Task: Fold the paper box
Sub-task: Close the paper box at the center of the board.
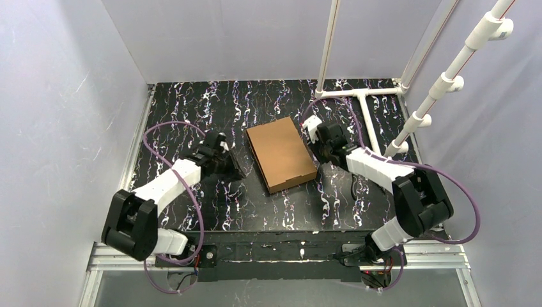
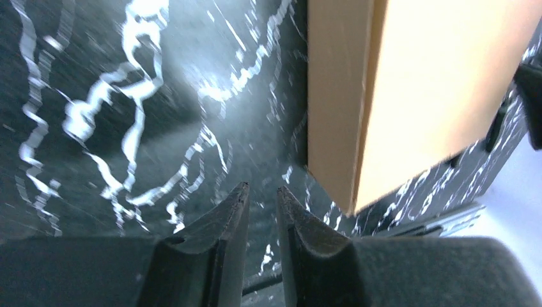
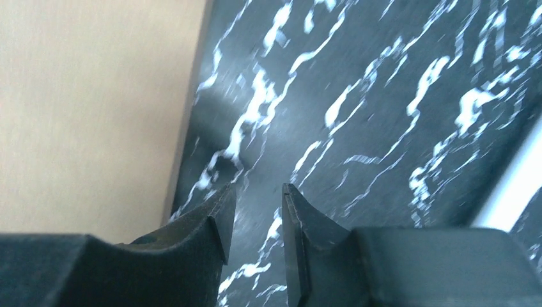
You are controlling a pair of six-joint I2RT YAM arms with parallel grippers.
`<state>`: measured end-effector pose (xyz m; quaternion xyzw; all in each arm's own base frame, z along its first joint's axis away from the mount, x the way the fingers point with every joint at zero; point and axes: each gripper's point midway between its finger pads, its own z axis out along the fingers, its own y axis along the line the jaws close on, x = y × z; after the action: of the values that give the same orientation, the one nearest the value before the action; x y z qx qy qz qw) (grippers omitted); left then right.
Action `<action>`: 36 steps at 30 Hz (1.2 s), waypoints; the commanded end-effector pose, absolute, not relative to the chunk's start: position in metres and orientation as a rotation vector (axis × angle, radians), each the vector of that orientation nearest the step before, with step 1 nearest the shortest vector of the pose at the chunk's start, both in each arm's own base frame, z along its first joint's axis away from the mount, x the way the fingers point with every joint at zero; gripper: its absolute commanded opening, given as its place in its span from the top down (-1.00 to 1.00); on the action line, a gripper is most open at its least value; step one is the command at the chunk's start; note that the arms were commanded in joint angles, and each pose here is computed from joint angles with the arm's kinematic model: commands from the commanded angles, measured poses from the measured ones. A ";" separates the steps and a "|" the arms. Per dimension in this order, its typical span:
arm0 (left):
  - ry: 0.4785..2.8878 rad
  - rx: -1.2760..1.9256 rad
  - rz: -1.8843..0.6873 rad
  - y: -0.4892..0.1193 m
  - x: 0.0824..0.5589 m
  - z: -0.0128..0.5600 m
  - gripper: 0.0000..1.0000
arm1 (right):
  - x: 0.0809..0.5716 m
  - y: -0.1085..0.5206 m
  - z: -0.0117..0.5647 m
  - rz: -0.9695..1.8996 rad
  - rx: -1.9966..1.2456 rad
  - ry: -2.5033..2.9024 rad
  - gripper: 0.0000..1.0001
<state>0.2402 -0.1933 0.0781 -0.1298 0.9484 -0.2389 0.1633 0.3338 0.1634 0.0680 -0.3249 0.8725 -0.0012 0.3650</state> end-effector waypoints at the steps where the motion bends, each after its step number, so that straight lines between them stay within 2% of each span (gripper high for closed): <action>1: 2.654 -0.320 -0.709 -0.175 0.280 0.081 0.57 | 0.376 0.173 0.092 -0.004 -0.873 2.174 0.18; 7: 2.657 -0.333 -0.687 -0.177 0.358 0.078 0.65 | 0.429 0.189 0.086 0.034 -0.890 2.196 0.24; 11: 2.714 -0.348 -0.632 -0.180 0.392 0.065 0.82 | 0.456 0.203 0.070 0.075 -0.900 2.234 0.32; 16: 2.749 -0.344 -0.880 -0.225 0.417 0.049 0.92 | 0.442 0.253 0.044 0.345 -1.009 2.305 0.52; 19: 2.742 -0.321 -0.981 -0.247 0.422 0.048 0.91 | 0.430 0.275 0.043 0.447 -1.022 2.301 0.51; 22: 2.727 -0.328 -0.923 -0.236 0.422 0.056 0.87 | 0.439 0.267 0.055 0.361 -0.991 2.292 0.43; 26: 2.643 -0.329 -0.746 -0.186 0.403 0.101 0.71 | 0.455 0.228 0.099 0.076 -0.991 2.218 0.16; 28: 2.584 -0.342 -0.735 -0.166 0.377 0.116 0.52 | 0.456 0.209 0.125 -0.025 -0.973 2.181 0.02; 31: 2.499 -0.335 -0.769 -0.151 0.336 0.135 0.16 | 0.443 0.190 0.160 -0.066 -0.960 2.121 -0.23; 32: 2.469 -0.338 -0.813 -0.151 0.323 0.138 -0.02 | 0.437 0.186 0.167 -0.050 -0.956 2.106 -0.34; 33: 2.434 -0.351 -0.891 -0.156 0.311 0.139 -0.25 | 0.427 0.190 0.172 0.025 -0.969 2.087 -0.48; 34: 2.363 -0.355 -0.980 -0.163 0.307 0.146 -0.40 | 0.415 0.195 0.173 0.132 -0.984 2.077 -0.62; 36: 2.296 -0.376 -1.190 -0.181 0.290 0.149 -0.66 | 0.390 0.203 0.164 0.349 -0.965 2.100 -0.77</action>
<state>0.3190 -0.1524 0.1513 -0.1323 0.8928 -0.3241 0.2835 0.4244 0.1989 0.1559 -0.3823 0.8366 0.0273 0.3914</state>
